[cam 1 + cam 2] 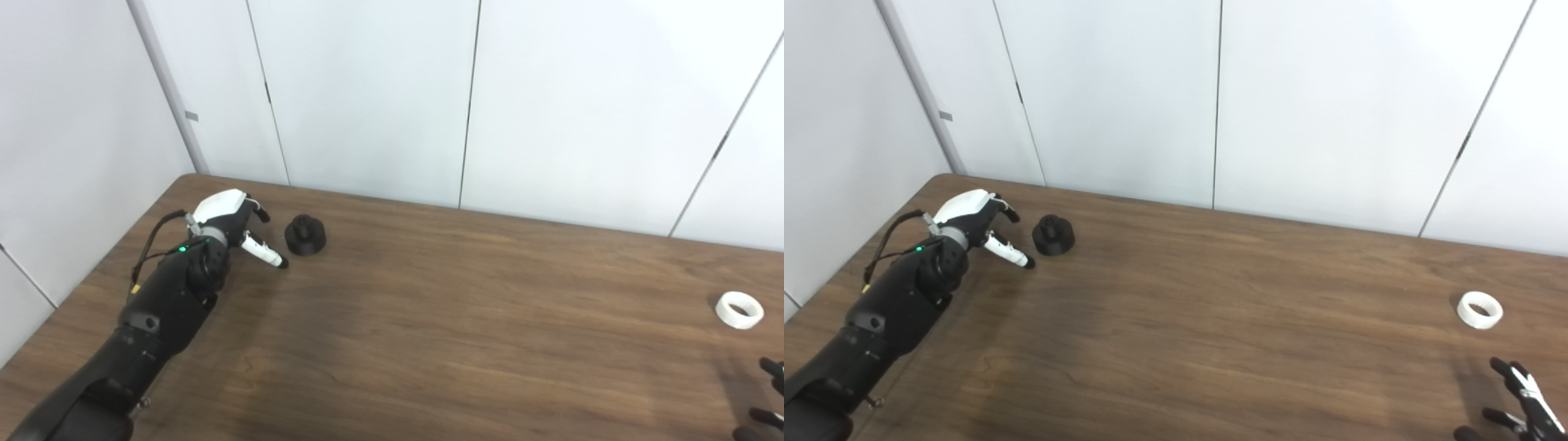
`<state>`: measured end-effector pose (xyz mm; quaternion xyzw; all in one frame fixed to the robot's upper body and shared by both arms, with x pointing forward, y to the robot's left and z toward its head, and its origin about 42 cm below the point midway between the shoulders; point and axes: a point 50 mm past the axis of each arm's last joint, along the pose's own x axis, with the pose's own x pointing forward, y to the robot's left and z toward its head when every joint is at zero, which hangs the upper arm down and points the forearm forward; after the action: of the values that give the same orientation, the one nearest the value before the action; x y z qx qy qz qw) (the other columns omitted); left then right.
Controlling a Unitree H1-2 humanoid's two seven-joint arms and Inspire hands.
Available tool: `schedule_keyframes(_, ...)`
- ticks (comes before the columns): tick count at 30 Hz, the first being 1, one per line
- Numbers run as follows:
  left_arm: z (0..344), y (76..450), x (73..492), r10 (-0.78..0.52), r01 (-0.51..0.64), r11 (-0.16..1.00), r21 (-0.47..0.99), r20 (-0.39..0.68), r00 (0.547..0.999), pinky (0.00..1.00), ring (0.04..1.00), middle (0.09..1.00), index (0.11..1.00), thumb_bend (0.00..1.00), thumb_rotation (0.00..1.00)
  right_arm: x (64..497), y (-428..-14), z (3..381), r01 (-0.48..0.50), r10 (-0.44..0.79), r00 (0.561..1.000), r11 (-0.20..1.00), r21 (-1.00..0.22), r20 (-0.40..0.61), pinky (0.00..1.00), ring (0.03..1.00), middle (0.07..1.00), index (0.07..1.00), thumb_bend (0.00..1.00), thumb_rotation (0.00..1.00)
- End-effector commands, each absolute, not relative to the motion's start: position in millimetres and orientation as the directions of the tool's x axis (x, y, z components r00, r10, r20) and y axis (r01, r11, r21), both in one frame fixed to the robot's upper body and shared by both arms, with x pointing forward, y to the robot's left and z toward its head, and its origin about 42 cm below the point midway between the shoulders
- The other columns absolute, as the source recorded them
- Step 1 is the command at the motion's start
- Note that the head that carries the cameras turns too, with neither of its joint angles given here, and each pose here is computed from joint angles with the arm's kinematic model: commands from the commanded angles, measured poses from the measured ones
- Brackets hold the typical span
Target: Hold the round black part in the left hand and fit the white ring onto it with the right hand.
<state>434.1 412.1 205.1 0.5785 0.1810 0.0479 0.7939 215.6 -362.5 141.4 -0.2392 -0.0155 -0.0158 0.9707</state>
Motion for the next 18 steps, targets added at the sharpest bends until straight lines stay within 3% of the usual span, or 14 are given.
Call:
schedule_keyframes(1, 230, 414, 443, 0.281, 0.083, 0.307, 0.948, -0.174, 0.944, 1.00, 1.000, 1.000, 0.804, 1.00, 0.16, 213, -368, 146, 0.040, -0.026, 0.999, 0.871, -0.489, 0.036, 0.83, 0.971, 1.000, 0.913, 0.67, 0.61)
schedule_keyframes(8, 227, 402, 450, 0.249, 0.129, 0.337, 0.933, -0.220, 0.943, 1.00, 1.000, 1.000, 0.816, 1.00, 0.18, 213, -367, 146, 0.038, -0.023, 0.999, 0.875, -0.482, 0.037, 0.87, 0.989, 1.000, 0.915, 0.67, 0.62)
schedule_keyframes(18, 226, 380, 459, 0.174, 0.145, 0.369, 0.918, -0.222, 0.960, 1.00, 1.000, 1.000, 0.780, 1.00, 0.16, 211, -367, 145, 0.039, -0.026, 0.999, 0.880, -0.473, 0.035, 0.84, 0.980, 1.000, 0.915, 0.69, 0.61)
